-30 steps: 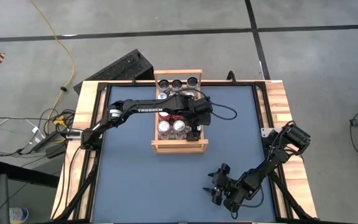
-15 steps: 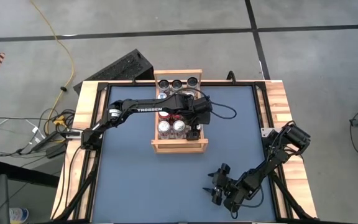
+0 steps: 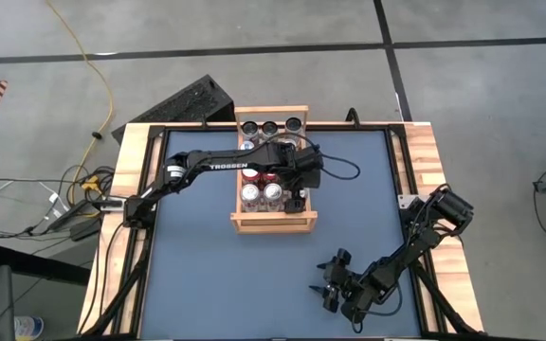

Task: Place canned beverage on shelf
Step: Put the silver can on the shelf aligned with the other silver soda cans, then return to Home Position

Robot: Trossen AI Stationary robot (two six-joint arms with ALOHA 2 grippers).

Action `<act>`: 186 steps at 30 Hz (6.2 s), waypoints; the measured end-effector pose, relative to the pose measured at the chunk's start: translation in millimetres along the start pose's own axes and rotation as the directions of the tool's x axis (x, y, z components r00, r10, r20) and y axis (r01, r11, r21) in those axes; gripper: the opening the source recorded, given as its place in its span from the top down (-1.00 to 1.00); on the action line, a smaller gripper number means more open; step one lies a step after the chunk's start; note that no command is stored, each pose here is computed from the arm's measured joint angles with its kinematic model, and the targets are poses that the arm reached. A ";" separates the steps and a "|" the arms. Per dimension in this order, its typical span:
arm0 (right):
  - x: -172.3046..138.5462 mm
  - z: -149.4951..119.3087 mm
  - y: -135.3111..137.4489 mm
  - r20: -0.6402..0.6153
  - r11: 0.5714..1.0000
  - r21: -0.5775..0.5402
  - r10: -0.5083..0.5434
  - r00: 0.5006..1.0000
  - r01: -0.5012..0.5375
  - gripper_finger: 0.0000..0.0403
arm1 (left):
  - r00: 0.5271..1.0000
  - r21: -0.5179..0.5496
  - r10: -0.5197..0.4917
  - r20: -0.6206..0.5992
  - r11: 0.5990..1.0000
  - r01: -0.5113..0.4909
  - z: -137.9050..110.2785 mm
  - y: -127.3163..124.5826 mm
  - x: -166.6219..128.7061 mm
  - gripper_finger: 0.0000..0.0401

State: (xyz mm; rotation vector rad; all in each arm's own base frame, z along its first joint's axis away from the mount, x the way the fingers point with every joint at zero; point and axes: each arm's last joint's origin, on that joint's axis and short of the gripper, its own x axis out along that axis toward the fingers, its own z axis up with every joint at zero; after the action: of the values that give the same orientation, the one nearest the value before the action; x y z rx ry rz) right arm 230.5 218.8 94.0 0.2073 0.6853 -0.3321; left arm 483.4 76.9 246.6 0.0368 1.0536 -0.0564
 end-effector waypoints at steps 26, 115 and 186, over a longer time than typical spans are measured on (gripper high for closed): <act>0.0 0.0 0.0 0.000 1.000 0.000 0.000 1.000 0.000 -0.57 | 0.999 0.011 0.042 -0.007 0.999 -0.042 -0.2 0.4 -21.8 -0.74; -117.6 34.9 -219.5 0.706 0.950 -0.007 0.227 0.671 -0.314 -0.57 | 0.293 -0.031 -0.062 0.954 0.952 0.304 -321.4 -173.0 -142.7 -0.74; -96.6 24.2 -216.2 0.585 0.992 -0.114 0.105 0.804 -0.047 -0.57 | 0.400 0.459 -0.556 0.729 0.830 0.318 -383.4 -162.6 -130.3 -0.74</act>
State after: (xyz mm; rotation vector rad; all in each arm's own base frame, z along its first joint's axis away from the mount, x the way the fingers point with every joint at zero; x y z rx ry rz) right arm 95.4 33.6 158.1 0.0313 0.0681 -0.2654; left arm 76.1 -59.5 169.9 -0.0483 0.0051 -0.6543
